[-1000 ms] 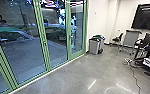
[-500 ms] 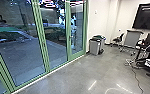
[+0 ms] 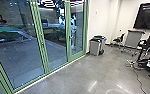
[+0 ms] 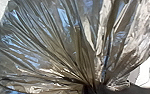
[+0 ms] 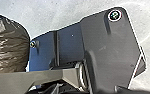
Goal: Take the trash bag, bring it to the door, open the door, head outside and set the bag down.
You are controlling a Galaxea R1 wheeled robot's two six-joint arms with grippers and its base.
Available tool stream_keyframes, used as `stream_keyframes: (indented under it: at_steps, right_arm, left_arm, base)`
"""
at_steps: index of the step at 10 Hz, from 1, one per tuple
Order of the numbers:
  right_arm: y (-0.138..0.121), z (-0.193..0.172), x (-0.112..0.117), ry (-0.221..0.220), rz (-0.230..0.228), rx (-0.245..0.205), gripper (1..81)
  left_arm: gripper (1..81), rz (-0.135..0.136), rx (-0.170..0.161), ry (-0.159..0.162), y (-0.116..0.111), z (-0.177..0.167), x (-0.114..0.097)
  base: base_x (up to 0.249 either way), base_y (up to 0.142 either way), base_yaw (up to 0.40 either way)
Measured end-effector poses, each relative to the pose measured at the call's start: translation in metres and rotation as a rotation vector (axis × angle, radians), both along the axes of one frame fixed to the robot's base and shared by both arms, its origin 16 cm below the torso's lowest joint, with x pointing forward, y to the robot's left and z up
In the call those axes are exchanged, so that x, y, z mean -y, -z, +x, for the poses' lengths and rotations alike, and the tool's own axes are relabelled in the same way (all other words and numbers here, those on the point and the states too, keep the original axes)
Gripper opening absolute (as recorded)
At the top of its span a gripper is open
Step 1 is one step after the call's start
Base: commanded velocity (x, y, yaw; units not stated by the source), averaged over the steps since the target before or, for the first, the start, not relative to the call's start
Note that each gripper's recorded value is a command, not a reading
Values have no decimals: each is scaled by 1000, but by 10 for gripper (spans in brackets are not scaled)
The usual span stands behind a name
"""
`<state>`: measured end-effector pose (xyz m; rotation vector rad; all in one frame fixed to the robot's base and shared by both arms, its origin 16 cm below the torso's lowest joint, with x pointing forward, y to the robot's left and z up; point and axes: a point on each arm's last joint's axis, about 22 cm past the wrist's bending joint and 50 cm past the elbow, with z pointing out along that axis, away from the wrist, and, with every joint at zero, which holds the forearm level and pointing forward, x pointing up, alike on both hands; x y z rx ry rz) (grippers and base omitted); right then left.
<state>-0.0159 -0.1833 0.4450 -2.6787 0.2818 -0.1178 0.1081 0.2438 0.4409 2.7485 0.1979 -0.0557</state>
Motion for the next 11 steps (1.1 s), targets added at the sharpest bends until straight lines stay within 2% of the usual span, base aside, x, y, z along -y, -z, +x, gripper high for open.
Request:
stream_keyframes:
  at_steps: [5, 9, 11]
  right_arm:
    - [0, 0, 1, 0, -1, 0, 811]
    - [0, 0, -6, -1, 8, 0, 811]
    - [1, 5, 3, 0, -5, 6, 811]
  left_arm:
    - [10, 0, 0, 0, 0, 0, 0]
    - [10, 2, -1, 0, 0, -1, -2]
    - [10, -4, 2, 1, 0, 2, 3]
  base:
    - [136, 0, 0]
    - [136, -82, 0]
    - [136, -84, 0]
